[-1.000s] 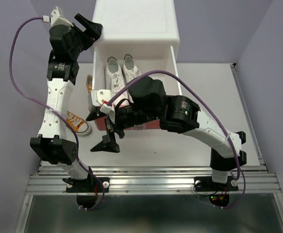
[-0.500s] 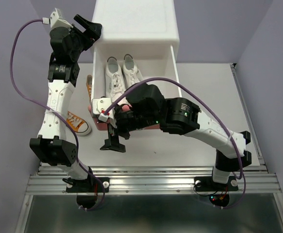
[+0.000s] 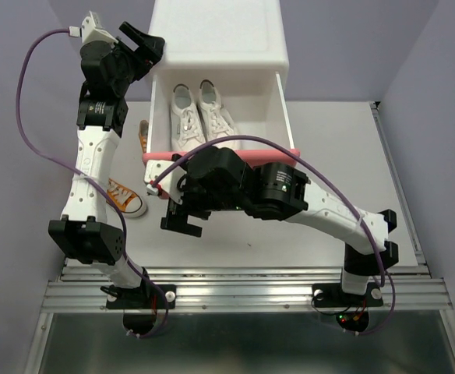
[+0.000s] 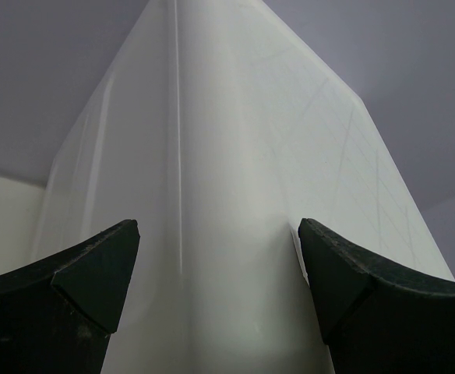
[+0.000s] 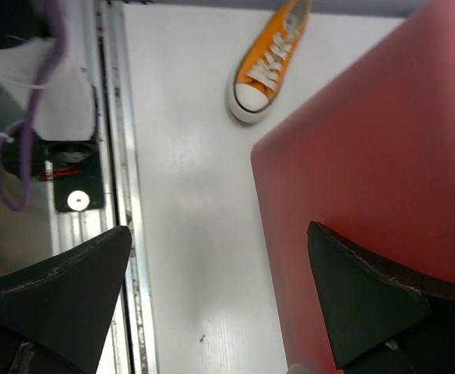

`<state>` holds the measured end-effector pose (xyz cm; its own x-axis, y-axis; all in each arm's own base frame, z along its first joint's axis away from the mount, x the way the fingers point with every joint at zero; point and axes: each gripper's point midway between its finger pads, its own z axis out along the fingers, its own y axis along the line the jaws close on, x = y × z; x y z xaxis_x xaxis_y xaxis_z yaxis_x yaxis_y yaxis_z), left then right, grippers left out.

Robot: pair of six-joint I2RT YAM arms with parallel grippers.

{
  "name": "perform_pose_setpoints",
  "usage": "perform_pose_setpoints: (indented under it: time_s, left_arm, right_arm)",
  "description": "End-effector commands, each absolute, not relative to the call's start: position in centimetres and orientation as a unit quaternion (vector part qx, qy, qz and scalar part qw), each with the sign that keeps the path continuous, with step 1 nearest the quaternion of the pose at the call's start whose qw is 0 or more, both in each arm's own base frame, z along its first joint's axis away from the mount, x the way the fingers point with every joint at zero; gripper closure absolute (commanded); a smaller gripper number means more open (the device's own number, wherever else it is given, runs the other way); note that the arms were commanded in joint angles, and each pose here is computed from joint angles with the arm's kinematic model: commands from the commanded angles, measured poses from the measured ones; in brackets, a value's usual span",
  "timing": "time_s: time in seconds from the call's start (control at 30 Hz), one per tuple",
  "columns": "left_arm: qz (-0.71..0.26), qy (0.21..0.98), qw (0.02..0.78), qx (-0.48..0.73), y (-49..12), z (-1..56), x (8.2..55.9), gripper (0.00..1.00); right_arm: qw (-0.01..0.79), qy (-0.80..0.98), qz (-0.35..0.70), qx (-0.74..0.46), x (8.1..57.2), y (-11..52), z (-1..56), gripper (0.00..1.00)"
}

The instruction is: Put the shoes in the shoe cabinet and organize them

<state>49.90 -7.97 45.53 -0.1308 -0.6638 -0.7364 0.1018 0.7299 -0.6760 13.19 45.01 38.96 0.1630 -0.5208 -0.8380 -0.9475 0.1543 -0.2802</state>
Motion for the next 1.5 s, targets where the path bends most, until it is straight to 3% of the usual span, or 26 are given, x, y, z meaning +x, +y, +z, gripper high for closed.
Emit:
perform_pose_setpoints:
  time_s: [0.0,1.0,1.47]
  left_arm:
    - [-0.157,0.855,0.435,-0.235,-5.0,26.9,49.3,0.07]
    - [-0.173,0.854,0.438,-0.220,-5.5,27.6,49.0,0.07]
    - [-0.188,0.853,0.436,-0.216,-6.1,28.1,49.2,0.11]
  right_arm:
    - [0.511,0.659,0.135,-0.535,20.8,42.5,39.2,0.00]
    - [0.678,0.671,0.111,-0.279,45.5,39.7,42.8,0.00]
    - [0.732,0.584,0.196,-0.290,43.8,41.2,48.4,0.00]
